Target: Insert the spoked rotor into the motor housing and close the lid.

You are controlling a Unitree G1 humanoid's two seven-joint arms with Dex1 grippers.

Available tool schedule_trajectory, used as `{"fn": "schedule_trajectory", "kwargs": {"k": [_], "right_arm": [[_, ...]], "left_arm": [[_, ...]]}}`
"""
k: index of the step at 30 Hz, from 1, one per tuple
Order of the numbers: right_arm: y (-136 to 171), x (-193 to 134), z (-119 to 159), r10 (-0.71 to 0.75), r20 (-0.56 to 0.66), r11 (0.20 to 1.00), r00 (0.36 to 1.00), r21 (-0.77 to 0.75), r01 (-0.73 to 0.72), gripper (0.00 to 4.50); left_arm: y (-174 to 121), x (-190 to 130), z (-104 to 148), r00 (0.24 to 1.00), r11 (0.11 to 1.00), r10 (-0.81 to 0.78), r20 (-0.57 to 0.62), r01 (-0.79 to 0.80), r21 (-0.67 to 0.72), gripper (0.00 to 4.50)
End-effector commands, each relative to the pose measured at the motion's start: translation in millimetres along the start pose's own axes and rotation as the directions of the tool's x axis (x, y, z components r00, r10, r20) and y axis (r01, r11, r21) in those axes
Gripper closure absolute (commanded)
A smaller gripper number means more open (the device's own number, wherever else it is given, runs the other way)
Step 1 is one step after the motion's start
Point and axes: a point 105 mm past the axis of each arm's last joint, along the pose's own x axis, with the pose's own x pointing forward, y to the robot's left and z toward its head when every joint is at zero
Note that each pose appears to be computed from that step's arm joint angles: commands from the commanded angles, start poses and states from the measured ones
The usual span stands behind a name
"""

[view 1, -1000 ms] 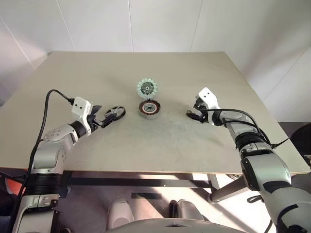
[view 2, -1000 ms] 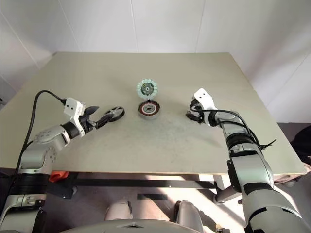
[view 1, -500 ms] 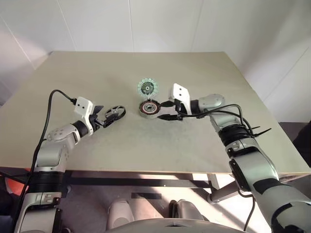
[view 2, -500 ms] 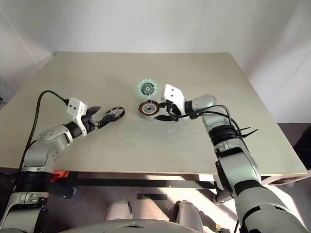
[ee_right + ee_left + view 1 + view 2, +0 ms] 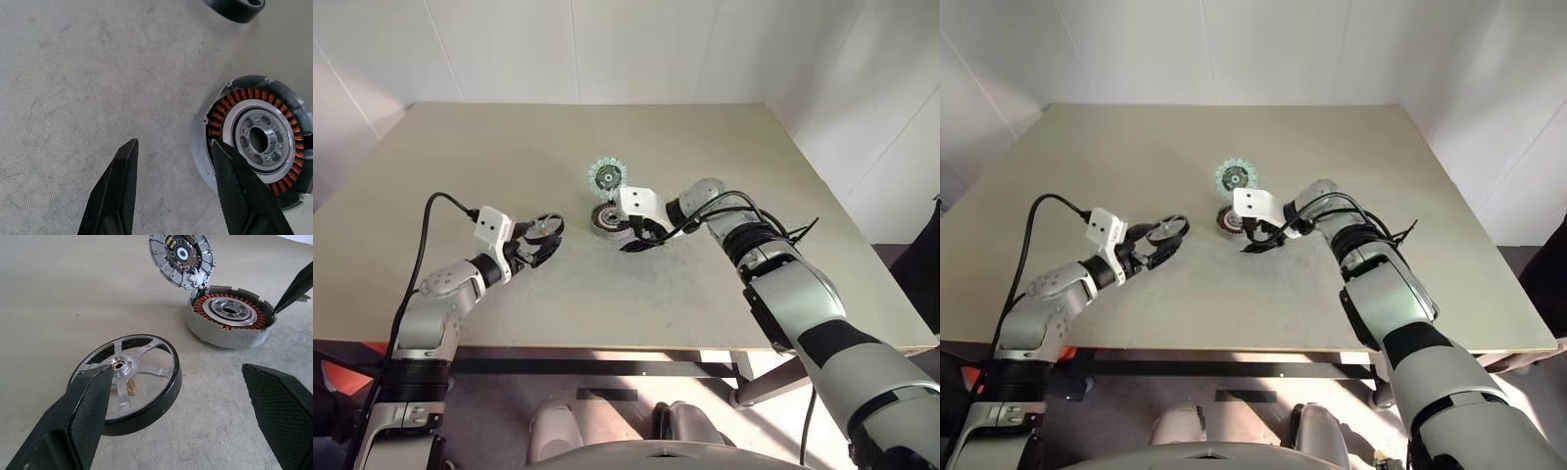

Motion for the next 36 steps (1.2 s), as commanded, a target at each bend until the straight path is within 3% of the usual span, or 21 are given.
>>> {"fn": "schedule_trajectory", "kwargs": {"k": [1, 7, 12, 15, 18, 26, 31, 36], "right_arm": [[-13.9, -3.7, 9.1, -0.057, -0.029, 0.998, 0.998, -0.043, 0.056, 1.86], [-23.2, -2.9, 11.2, -0.124, -0.05, 0.992, 0.991, -0.045, 0.122, 1.86], [-19.1, 2.0, 12.4, -0.097, -0.045, 0.995, 0.994, -0.038, 0.096, 1.86], [-14.8, 4.4, 10.0, -0.072, -0.055, 0.997, 0.996, -0.043, 0.07, 2.43], [-14.8, 4.8, 8.9, -0.078, -0.06, 0.996, 0.995, -0.05, 0.075, 3.46], [-15.8, 5.6, 5.4, -0.1, -0.07, 0.994, 0.992, -0.043, 0.097, 3.46], [-15.1, 7.5, 1.9, -0.113, -0.078, 0.993, 0.99, -0.035, 0.111, 4.43], [-12.2, 10.3, -1.5, -0.111, -0.081, 0.994, 0.991, -0.026, 0.109, 4.43]], "left_arm": [[0.3, -3.1, 15.5, 0.999, 1.0, 0.007, 0.046, -0.009, 0.029, 0.05], [-1.3, -2.9, 15.2, 0.999, 1.0, 0.006, 0.044, -0.007, 0.028, 0.05], [-1.5, -2.5, 15.4, 0.999, 1.0, 0.007, 0.043, -0.009, 0.029, 0.05], [0.0, -3.0, 15.5, 0.999, 0.999, 0.014, 0.042, -0.015, 0.029, 0.05], [2.4, -4.2, 15.4, 0.999, 0.999, 0.024, 0.041, -0.025, 0.029, 0.05], [4.2, -4.2, 15.5, 0.999, 0.999, 0.033, 0.041, -0.034, 0.029, 0.05], [5.4, -3.5, 15.9, 0.999, 0.999, 0.035, 0.04, -0.037, 0.03, 0.05], [6.0, -4.1, 15.7, 0.999, 0.999, 0.038, 0.039, -0.039, 0.03, 0.05]]}}
